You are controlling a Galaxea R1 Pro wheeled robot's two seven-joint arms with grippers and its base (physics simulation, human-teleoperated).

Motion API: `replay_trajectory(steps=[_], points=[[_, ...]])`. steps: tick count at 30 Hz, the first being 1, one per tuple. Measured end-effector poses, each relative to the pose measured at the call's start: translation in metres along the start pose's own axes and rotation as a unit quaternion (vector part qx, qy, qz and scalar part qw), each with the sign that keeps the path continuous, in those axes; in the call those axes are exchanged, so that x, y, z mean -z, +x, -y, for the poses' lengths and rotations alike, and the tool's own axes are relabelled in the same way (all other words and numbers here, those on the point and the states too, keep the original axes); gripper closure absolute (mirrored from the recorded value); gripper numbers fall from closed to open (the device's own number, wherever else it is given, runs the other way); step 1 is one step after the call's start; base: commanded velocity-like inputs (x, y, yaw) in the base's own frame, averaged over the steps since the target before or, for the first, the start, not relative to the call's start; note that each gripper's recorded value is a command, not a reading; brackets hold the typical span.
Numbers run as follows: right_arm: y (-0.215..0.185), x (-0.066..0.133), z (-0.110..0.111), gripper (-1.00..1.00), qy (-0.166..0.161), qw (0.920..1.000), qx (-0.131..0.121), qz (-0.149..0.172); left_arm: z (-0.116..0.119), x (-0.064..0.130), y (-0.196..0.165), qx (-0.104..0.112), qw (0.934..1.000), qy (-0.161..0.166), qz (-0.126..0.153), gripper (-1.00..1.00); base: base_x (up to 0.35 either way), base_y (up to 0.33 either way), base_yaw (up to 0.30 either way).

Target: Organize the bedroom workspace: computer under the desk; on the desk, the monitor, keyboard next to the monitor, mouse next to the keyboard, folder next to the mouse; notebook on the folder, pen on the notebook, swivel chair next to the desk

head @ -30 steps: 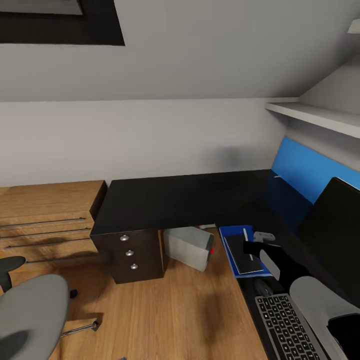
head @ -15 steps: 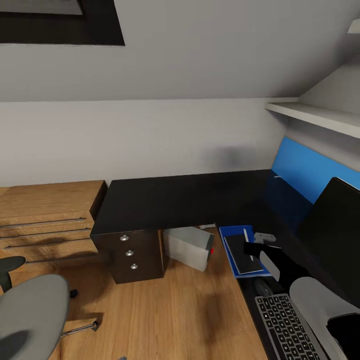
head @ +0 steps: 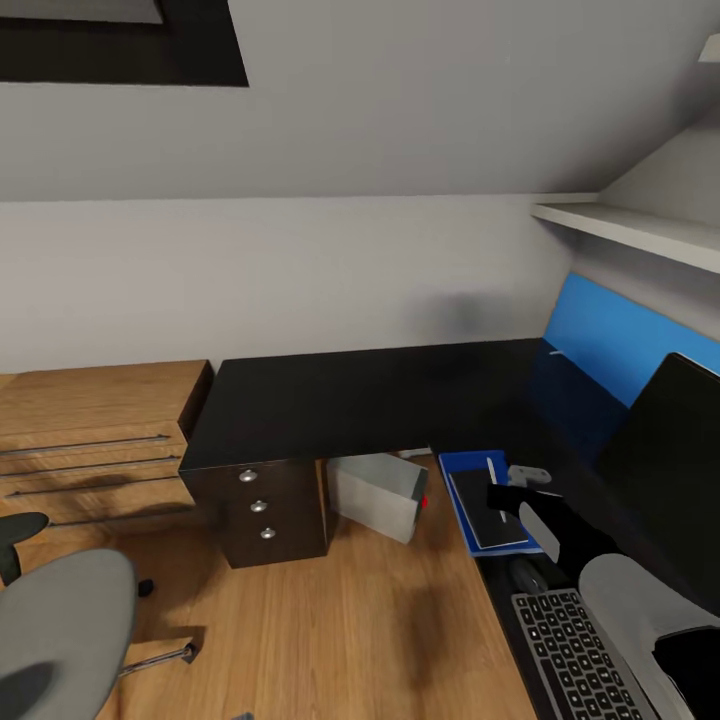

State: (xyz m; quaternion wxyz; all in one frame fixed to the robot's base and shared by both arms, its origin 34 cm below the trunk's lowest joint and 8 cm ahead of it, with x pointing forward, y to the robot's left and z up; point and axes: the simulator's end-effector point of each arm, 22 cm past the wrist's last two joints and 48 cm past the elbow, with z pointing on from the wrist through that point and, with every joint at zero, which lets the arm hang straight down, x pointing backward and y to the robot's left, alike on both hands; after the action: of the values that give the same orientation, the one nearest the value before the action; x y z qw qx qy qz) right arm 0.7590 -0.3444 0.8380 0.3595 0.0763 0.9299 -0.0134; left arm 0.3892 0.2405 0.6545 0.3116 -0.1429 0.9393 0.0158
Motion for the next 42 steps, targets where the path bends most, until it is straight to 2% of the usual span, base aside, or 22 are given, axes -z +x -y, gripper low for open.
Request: replay_trajectory(steps=[35,42], points=[[0.011,-0.03,-0.001,1.0,0.0,1.0,0.0,-0.001,0.001,-0.031,0.007,0.001,1.0,0.0,0.001,-1.0,0.0,0.0,0.0],[0.011,-0.03,0.0,1.0,0.002,1.0,0.007,0.0,0.002,-0.031,0.007,0.001,1.0,0.0,0.001,-1.0,0.0,0.0,0.0]])
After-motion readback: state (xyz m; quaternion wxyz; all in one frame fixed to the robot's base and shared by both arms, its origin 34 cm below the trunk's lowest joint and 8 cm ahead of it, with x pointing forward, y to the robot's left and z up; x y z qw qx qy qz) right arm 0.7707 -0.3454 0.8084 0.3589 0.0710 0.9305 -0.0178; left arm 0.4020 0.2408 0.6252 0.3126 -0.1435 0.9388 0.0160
